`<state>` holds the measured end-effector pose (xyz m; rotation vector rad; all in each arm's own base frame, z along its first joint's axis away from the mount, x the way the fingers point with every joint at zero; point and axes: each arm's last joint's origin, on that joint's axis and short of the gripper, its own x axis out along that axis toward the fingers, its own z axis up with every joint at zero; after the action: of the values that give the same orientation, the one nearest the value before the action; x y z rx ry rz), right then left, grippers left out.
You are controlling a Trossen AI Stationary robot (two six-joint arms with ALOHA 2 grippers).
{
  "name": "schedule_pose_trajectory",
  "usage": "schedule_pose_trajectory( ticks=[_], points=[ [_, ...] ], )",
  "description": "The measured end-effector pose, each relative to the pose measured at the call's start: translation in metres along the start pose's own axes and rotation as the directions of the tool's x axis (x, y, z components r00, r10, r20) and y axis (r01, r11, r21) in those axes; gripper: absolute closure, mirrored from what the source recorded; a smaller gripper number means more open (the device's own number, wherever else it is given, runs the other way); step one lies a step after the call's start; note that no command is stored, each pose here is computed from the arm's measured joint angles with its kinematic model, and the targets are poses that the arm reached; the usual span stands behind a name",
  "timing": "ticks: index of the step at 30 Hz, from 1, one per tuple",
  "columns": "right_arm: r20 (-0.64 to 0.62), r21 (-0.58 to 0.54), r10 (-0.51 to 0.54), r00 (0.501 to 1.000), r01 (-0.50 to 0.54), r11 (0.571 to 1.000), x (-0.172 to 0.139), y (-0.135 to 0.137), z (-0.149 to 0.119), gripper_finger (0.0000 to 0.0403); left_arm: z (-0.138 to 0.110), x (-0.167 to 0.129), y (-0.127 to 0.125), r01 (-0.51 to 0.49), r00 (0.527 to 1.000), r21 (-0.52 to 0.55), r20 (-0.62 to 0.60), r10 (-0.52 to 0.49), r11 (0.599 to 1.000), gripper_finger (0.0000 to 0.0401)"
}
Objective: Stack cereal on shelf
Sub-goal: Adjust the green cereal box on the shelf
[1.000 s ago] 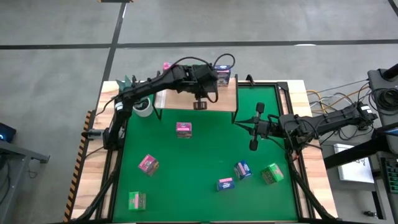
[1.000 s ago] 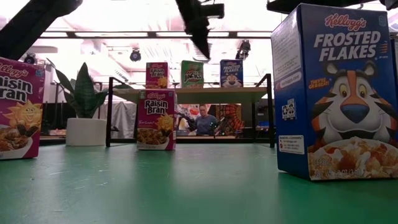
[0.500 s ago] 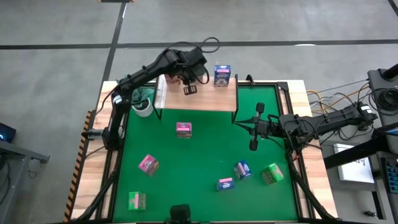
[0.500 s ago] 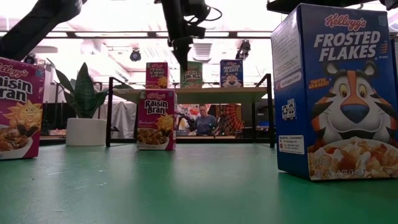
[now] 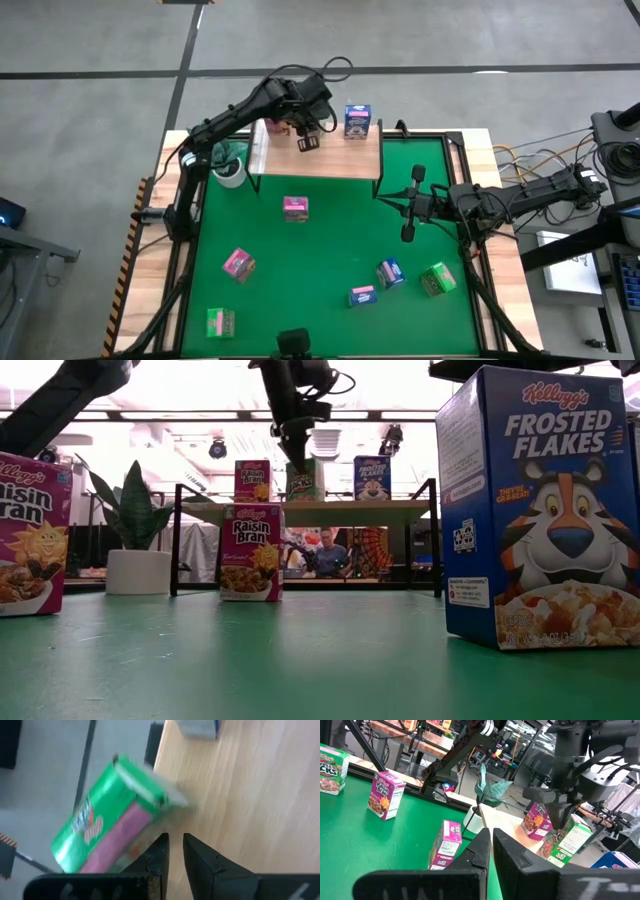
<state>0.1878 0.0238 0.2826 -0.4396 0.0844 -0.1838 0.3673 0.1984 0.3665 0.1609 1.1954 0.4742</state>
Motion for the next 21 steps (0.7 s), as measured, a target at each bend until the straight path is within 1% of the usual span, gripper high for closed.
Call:
schedule_pose_trajectory(
  ticks=[6,10,21],
  points=[
    [0.0,0.0,0.0,1.0,0.0,1.0,0.0,0.0,0.0,0.039,0.0077,-0.0006,0.0011,-0.015,0.997,-0.033,0.076,0.018,0.999,0.0362],
    [0.0,-0.001,0.0,1.0,0.0,1.0,0.0,0.0,0.0,0.039,0.0099,-0.0007,0.0025,-0.023,0.995,-0.053,0.1,0.028,0.998,0.0362],
    [0.0,-0.001,0.0,1.0,0.0,1.0,0.0,0.0,0.0,0.039,0.0111,-0.0034,-0.0023,-0.017,0.994,-0.045,0.104,0.022,0.999,0.0362]
  ],
)
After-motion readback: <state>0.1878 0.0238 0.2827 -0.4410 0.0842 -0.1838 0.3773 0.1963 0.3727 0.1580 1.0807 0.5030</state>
